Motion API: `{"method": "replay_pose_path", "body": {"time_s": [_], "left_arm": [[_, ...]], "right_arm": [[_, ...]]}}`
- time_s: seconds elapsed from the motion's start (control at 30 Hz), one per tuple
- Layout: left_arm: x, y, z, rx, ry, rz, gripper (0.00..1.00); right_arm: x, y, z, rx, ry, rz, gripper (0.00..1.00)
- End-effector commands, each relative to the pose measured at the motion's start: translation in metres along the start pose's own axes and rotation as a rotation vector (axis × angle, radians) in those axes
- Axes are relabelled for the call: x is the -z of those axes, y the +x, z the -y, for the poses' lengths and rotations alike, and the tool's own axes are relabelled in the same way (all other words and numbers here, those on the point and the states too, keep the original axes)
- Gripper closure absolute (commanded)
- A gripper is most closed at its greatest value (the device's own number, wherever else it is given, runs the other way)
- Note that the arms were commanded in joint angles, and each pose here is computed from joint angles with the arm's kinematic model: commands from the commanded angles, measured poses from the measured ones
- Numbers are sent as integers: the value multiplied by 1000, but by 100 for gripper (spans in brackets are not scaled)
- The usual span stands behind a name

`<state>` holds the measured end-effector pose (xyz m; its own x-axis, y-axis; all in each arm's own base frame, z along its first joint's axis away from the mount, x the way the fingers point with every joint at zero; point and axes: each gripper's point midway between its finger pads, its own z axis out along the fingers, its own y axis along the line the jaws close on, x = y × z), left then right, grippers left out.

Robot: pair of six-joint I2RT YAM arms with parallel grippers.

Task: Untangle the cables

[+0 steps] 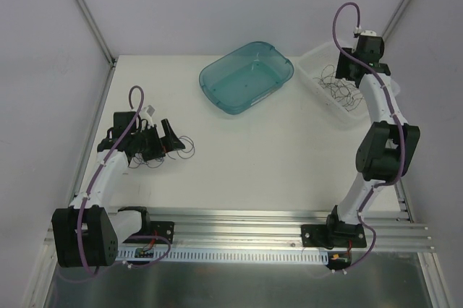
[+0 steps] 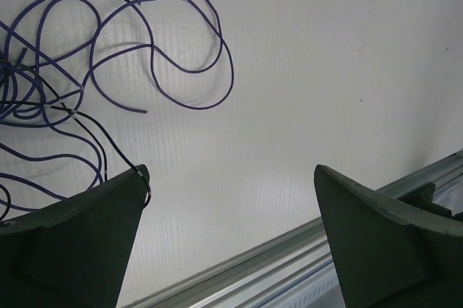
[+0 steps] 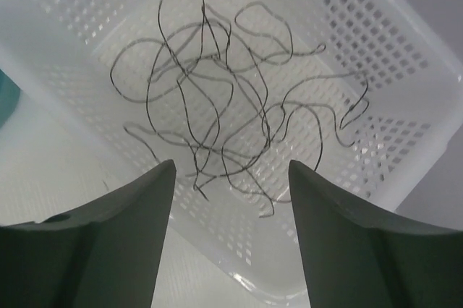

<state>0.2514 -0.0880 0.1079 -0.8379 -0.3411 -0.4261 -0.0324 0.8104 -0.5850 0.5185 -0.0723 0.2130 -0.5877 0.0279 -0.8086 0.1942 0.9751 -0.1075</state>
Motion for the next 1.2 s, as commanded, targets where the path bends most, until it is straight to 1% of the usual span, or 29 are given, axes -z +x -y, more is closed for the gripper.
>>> {"method": "replay_pose_path", "body": {"time_s": [0.0,0.03,0.07,0.1,0.13,0.17,0.2,0.27,0.3,0.37,0.47,0.5,0.53,0.6,0.63,0.67,0.7,0.77,0.8,0.83,0.9,0.93,0.97,1.0,1.03,1.07,1.1,1.13,1.17], "left_arm": [[-2,-2,-5,0,-27,13,1],[-3,-2,-6,5,-35,13,1],[-3,-4,-9,15,-53,21,1],[-3,-6,-12,21,-71,28,1],[-3,-7,-15,26,-92,36,1],[-3,-10,-26,42,-157,57,1],[-1,-13,-31,52,-188,68,1],[3,-19,-38,73,-247,90,2],[5,-23,-46,86,-301,109,2],[5,-25,-51,122,-337,121,3],[-3,-24,-58,173,-370,88,4],[-10,-19,-63,198,-385,53,3],[-13,-19,-63,220,-381,40,4],[-27,-14,-64,291,-380,-1,7],[-33,-13,-61,297,-362,-18,8],[-39,-11,-59,302,-359,-33,9],[-49,-5,-54,281,-355,-69,12],[-59,-2,-42,249,-334,-96,20],[-67,9,-28,201,-316,-135,24],[-72,10,-19,180,-301,-139,33],[-80,22,-2,133,-280,-169,43],[-85,34,16,80,-252,-197,50],[-89,40,27,64,-236,-206,59],[-91,47,36,40,-225,-221,64],[-94,54,50,7,-204,-232,66],[-96,73,71,-47,-173,-266,67],[-97,84,83,-83,-156,-286,67],[-97,88,100,-114,-125,-288,66],[-95,109,120,-178,-87,-324,64]], "right_arm": [[38,-5,3,-64,14,54,32],[48,-3,-2,-59,6,66,30],[50,19,-5,-50,-2,28,28],[75,11,-8,-60,-12,72,27],[85,16,-10,-64,-20,73,25],[93,24,-15,-64,-39,69,22],[114,29,-17,-70,-60,93,21],[132,35,-22,-85,-88,112,18],[150,40,-31,-79,-125,135,17],[170,43,-40,-100,-183,157,15],[199,58,-54,-120,-283,182,14],[208,61,-61,-125,-330,190,14],[209,75,-70,-121,-365,171,14],[232,80,-89,-150,-469,201,14],[232,96,-97,-151,-501,174,14],[244,98,-105,-154,-552,192,14],[251,107,-118,-142,-600,180,14],[253,127,-129,-123,-631,143,13],[263,135,-139,-125,-670,129,13],[265,142,-143,-117,-681,119,14],[269,161,-154,-94,-717,89,14],[269,167,-156,-92,-718,83,14],[267,171,-155,-93,-704,82,14],[266,181,-159,-83,-710,65,14],[267,181,-159,-93,-710,75,14],[266,182,-159,-94,-705,74,14],[266,185,-160,-93,-708,70,14],[265,186,-160,-95,-704,69,14],[264,185,-158,-106,-690,70,14]]}}
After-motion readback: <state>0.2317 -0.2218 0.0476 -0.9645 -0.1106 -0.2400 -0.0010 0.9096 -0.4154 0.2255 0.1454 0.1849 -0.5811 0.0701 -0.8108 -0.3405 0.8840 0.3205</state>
